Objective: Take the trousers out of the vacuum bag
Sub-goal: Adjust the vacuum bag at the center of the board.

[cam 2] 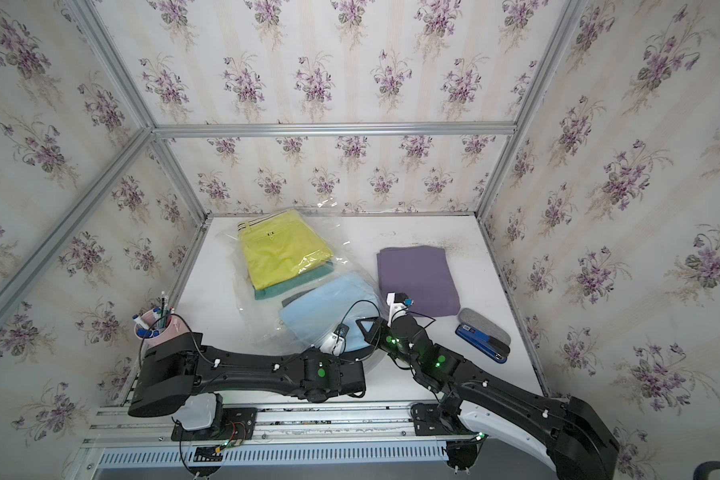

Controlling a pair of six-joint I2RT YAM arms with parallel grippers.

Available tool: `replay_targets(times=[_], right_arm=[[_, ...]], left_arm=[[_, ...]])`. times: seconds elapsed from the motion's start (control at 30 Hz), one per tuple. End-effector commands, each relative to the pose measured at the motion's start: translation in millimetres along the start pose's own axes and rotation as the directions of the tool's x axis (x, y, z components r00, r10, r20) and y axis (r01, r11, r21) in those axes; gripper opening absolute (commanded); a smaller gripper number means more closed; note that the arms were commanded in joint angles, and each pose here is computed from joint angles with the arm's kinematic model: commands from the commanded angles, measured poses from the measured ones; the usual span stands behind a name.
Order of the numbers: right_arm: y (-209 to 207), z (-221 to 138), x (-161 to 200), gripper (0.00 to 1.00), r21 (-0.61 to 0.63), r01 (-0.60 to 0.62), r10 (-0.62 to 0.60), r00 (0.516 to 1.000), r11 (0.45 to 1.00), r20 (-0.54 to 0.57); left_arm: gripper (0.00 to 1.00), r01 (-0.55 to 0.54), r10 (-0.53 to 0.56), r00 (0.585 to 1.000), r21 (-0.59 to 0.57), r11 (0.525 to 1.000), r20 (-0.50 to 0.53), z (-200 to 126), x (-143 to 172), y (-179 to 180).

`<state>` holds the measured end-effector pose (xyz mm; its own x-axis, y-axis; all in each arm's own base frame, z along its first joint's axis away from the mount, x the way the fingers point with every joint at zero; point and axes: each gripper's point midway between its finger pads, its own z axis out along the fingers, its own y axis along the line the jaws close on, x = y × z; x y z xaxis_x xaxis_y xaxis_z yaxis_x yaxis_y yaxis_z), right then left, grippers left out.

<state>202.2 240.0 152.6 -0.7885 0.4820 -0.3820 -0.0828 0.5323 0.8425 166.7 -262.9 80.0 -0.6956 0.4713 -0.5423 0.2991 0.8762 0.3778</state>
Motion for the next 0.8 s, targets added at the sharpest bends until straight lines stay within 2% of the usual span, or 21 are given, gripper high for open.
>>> replay_targets(times=[0.0, 0.3, 0.53, 0.77], right_arm=[[27.6, -1.8, -8.4, 0.00, -0.102, 0.022, -0.019, 1.000, 0.995, 0.023], [47.6, -18.1, -14.7, 0.00, -0.156, 0.034, -0.030, 0.999, 0.987, 0.032], [76.2, -36.1, -8.7, 0.00, -0.204, 0.107, -0.118, 0.992, 0.973, -0.043], [113.8, -78.5, -18.1, 0.00, -0.251, 0.211, -0.229, 0.972, 0.945, -0.045]], left_arm=[[0.14, -0.041, 0.040, 0.999, -0.014, 0.999, -0.010, -2.9, 1.4, 8.3], [0.02, -0.087, 0.086, 0.995, 0.017, 0.996, 0.050, -36.9, -13.4, 1.0], [0.00, -0.124, 0.122, 0.986, 0.007, 0.992, 0.111, -77.3, -31.6, -10.5], [0.00, -0.143, 0.135, 0.975, 0.039, 0.989, 0.176, -120.8, -46.6, -17.1]])
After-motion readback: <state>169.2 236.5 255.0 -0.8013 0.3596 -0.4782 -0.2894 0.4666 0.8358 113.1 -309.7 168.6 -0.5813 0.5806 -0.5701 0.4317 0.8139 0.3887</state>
